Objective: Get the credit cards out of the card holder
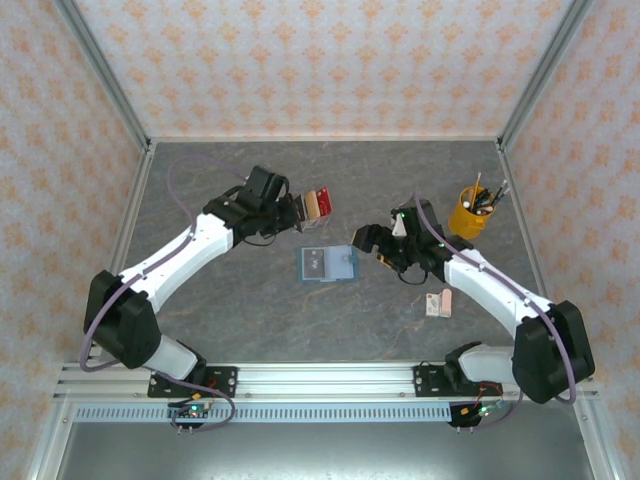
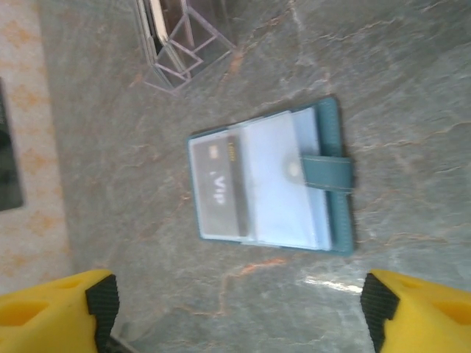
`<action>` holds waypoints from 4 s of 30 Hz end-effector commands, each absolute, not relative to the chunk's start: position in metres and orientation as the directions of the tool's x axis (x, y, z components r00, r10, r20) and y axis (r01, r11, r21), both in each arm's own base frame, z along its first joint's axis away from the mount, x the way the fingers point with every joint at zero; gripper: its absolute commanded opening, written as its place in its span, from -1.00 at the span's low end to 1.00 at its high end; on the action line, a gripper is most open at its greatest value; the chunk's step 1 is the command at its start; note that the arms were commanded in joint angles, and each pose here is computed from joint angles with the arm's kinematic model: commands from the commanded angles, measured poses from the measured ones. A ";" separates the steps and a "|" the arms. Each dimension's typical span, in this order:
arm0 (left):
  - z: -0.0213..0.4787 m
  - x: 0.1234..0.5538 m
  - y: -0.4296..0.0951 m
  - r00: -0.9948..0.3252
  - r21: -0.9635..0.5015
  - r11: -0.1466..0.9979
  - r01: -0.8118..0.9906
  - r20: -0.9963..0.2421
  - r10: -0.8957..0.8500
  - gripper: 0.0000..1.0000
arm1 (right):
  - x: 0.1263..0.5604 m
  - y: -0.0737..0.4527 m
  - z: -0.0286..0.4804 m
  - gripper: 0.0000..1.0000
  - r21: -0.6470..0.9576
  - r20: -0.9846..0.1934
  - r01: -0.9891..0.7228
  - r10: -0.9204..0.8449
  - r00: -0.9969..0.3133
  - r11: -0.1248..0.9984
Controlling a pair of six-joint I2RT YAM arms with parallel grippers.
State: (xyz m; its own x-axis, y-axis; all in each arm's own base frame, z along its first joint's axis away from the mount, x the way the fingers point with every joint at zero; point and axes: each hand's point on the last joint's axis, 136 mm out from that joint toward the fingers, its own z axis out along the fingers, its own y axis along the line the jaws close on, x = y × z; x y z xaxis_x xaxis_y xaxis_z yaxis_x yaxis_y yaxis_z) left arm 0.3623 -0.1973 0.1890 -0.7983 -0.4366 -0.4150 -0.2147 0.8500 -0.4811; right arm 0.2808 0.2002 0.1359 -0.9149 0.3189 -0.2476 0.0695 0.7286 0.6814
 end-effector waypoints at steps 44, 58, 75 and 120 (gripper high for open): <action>0.119 0.462 -0.205 -0.853 0.068 0.963 -0.260 -0.483 -0.196 -0.16 | 0.275 0.181 0.126 1.00 0.615 -0.279 0.106 0.341 -0.897 0.781; 0.176 0.384 -0.171 -0.810 -0.119 0.968 -0.221 -0.530 -0.250 0.74 | 0.274 0.192 0.110 0.90 0.383 -0.347 0.051 0.195 -0.917 0.922; 0.113 0.298 -0.076 -0.794 -0.189 0.897 -0.400 -0.417 -0.442 1.00 | 0.294 0.280 0.056 0.65 0.077 -0.262 -0.159 -0.134 -0.956 0.984; 0.065 0.321 -0.215 -0.907 -0.658 0.734 -0.168 -0.189 -0.377 -0.18 | 0.294 0.264 -0.018 -0.04 0.121 0.010 -0.295 -0.298 -0.954 0.948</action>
State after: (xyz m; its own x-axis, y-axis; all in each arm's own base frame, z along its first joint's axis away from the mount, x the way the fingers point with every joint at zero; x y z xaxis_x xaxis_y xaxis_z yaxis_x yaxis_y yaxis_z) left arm 0.3111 -0.1976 0.0541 -0.9037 -0.3873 -0.1824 -0.2074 0.7688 -0.6049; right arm 0.3251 0.2808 0.0245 -0.9504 -0.2760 -0.1432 -0.2952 0.9455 0.1375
